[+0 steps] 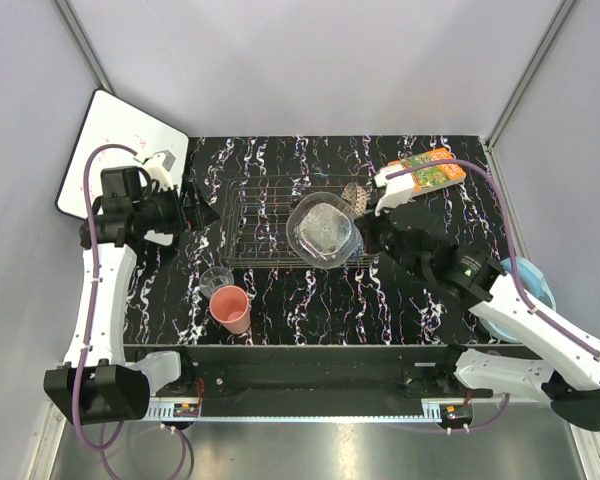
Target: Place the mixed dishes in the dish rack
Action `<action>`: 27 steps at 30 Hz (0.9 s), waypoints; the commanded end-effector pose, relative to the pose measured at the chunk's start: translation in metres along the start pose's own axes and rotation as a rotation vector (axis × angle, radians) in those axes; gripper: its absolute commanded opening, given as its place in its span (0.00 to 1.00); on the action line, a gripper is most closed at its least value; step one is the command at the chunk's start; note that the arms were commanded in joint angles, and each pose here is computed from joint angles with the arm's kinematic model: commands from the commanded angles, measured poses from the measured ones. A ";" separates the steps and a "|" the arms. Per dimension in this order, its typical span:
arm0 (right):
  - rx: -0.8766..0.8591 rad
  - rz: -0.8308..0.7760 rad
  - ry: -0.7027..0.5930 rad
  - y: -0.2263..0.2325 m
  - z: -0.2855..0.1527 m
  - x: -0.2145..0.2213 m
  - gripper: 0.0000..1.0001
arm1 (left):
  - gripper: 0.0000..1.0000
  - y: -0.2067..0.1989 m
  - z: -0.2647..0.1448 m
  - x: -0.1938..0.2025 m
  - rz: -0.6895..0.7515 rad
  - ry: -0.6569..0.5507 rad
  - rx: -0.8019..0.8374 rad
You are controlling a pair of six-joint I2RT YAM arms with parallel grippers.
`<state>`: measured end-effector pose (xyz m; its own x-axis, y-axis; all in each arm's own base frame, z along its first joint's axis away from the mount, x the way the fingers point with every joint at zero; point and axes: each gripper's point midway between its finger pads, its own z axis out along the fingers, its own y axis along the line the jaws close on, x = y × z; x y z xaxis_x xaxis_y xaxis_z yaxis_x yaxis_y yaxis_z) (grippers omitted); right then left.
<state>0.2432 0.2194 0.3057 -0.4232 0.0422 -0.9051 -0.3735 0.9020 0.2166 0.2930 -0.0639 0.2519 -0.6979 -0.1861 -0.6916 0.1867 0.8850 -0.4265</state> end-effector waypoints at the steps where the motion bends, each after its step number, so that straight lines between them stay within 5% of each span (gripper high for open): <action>1: 0.134 -0.537 -0.255 -0.010 0.015 -0.058 0.00 | 0.99 -0.004 -0.011 -0.017 0.043 -0.073 -0.007; 5: 0.267 -1.184 -0.379 0.010 0.049 -0.066 0.00 | 0.99 -0.004 -0.012 -0.017 0.039 -0.077 -0.011; 8: 0.295 -1.440 -0.393 0.018 0.069 -0.057 0.00 | 0.99 -0.002 -0.012 -0.017 0.034 -0.079 -0.026; 13: 0.209 -1.601 -0.392 0.032 0.083 -0.047 0.00 | 0.99 -0.001 -0.011 -0.016 0.025 -0.074 -0.028; 27: 0.157 -1.665 -0.441 0.042 0.093 -0.049 0.00 | 0.99 -0.002 -0.009 -0.013 0.016 -0.068 -0.019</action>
<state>0.3180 0.2912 0.2970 0.5221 -0.8400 -0.1476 -0.1263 0.0951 -0.9874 0.2925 -0.0615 0.2537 -0.6910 -0.1971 -0.6955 0.1696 0.8910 -0.4210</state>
